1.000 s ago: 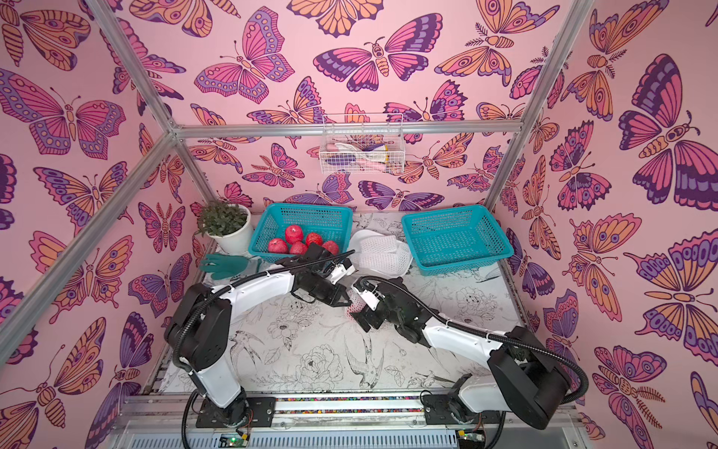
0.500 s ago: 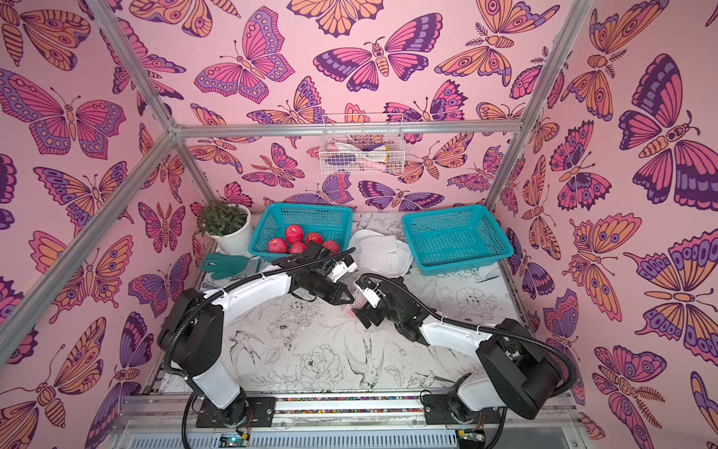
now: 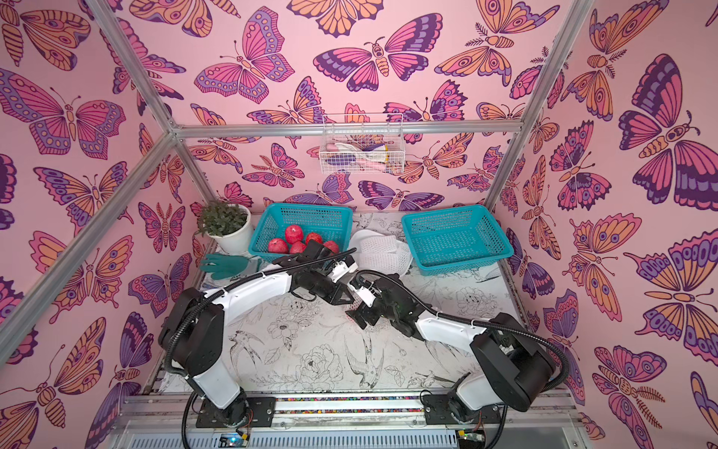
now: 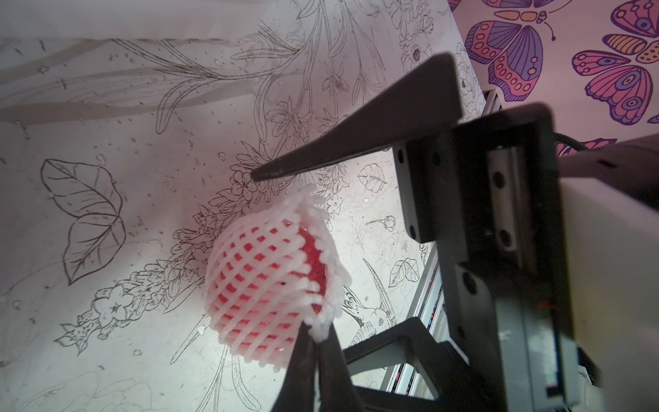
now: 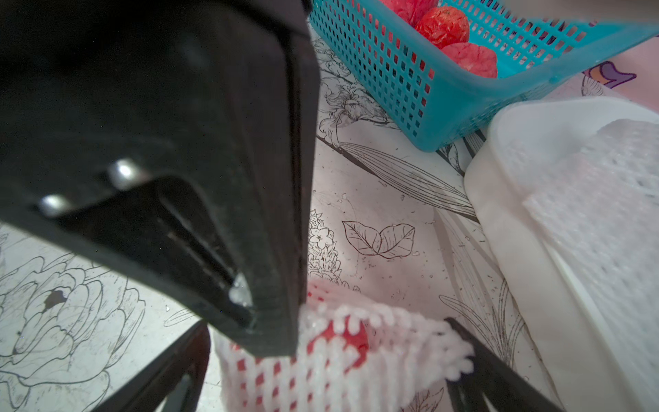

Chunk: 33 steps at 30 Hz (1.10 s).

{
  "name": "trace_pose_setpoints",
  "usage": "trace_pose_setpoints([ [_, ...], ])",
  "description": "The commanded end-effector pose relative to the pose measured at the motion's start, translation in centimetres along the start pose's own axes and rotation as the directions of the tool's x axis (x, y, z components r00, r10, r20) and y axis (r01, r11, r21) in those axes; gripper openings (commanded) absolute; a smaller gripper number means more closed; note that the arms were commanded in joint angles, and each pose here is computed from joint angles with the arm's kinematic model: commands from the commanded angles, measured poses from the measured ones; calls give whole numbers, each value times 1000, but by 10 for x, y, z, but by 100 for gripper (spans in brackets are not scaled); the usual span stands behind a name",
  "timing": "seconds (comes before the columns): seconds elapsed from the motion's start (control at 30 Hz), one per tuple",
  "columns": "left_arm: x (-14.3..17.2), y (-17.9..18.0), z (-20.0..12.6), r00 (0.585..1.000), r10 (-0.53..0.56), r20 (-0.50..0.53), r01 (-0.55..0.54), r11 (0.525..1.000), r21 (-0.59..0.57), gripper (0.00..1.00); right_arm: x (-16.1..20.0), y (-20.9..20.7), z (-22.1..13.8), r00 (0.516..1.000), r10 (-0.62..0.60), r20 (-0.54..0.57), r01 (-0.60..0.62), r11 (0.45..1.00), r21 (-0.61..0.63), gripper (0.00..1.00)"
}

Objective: Remove foam nets from apples
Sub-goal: Remove the foam net from the apple.

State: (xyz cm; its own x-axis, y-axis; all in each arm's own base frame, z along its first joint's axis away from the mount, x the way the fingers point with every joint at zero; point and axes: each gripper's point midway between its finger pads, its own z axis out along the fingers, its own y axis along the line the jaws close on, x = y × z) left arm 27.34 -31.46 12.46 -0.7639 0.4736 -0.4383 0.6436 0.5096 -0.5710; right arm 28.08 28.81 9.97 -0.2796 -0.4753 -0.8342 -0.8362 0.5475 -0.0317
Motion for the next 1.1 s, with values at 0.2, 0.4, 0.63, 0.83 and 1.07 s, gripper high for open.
trace_pose_setpoints([
  [0.2,2,-7,1,1000,17,-10,-17,1000,26,0,-6,-11,5,1000,19,8,-19,999,35,92],
  [0.4,6,-8,1,1000,18,-3,-18,999,34,0,-9,-5,3,1000,9,19,-9,1000,6,81],
  [0.63,2,-8,0,1000,20,11,-20,1000,23,0,-10,-2,2,1000,1,19,-1,1000,-18,65],
  [0.83,-3,-9,-3,999,24,37,-24,1000,19,0,-17,-1,-2,999,1,36,-1,1000,-18,48],
  [1.07,-5,-9,-3,999,22,44,-22,1000,15,0,-28,-3,-8,998,5,68,-5,1000,-5,36],
])
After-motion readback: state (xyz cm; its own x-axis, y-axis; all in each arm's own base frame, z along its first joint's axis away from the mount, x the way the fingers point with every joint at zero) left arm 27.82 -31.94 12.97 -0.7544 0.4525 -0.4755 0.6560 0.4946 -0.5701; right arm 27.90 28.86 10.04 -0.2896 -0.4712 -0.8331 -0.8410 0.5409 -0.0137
